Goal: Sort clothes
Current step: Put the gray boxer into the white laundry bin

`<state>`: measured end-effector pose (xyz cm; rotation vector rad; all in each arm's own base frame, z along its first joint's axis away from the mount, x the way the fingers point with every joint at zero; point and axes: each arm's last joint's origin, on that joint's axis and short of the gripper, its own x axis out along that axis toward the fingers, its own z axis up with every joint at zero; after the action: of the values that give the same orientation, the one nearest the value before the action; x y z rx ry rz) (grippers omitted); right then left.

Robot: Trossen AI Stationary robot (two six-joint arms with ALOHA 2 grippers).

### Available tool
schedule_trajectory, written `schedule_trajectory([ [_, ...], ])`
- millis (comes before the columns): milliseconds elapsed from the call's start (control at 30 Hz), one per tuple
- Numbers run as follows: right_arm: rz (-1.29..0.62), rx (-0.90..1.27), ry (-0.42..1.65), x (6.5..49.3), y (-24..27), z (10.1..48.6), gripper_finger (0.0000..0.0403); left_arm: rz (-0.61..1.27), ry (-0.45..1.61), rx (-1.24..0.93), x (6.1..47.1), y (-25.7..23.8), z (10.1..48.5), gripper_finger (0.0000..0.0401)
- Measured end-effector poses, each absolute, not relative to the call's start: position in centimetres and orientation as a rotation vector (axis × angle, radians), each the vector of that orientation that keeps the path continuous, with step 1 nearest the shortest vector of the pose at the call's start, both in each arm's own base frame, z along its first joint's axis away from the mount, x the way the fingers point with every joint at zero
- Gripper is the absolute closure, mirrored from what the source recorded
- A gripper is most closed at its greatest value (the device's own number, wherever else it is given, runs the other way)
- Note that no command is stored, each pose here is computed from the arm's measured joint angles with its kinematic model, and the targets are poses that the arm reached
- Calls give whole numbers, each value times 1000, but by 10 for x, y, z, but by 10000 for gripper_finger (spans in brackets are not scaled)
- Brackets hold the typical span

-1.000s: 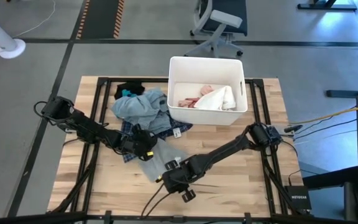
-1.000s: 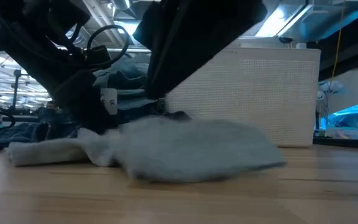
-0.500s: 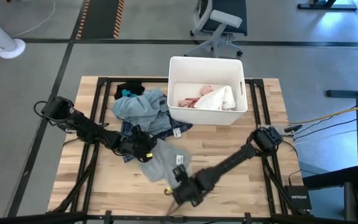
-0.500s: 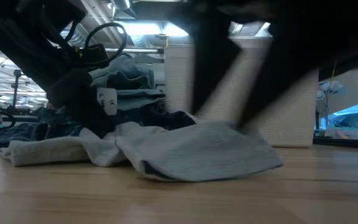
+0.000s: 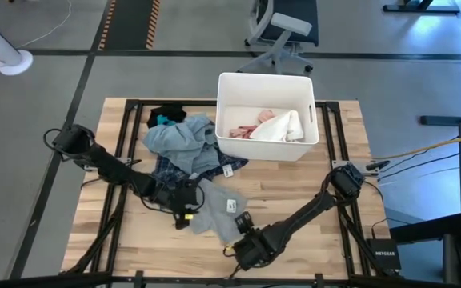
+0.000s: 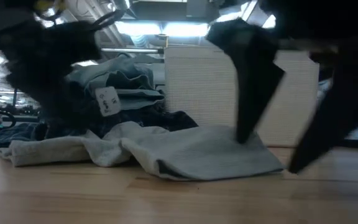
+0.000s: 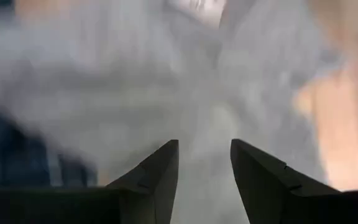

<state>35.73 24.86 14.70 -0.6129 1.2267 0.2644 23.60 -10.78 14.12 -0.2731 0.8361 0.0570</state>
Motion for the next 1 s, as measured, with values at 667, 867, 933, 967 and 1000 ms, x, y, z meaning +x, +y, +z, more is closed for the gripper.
schedule_trajectory([
  [667, 396, -397, 1164, 327, 280, 128, 166, -142, 755, -504, 225, -180, 107, 260],
  [867, 442, -389, 1167, 311, 291, 141, 166, -214, 729, -557, 227, -188, 116, 260],
  [933, 390, -463, 1095, 310, 288, 154, 166, -228, 712, -551, 229, -188, 121, 260],
  [967, 353, -507, 1048, 311, 287, 162, 166, -233, 696, -547, 230, -187, 124, 260],
  [1000, 311, -549, 1006, 312, 285, 169, 166, -229, 678, -533, 231, -185, 127, 260],
])
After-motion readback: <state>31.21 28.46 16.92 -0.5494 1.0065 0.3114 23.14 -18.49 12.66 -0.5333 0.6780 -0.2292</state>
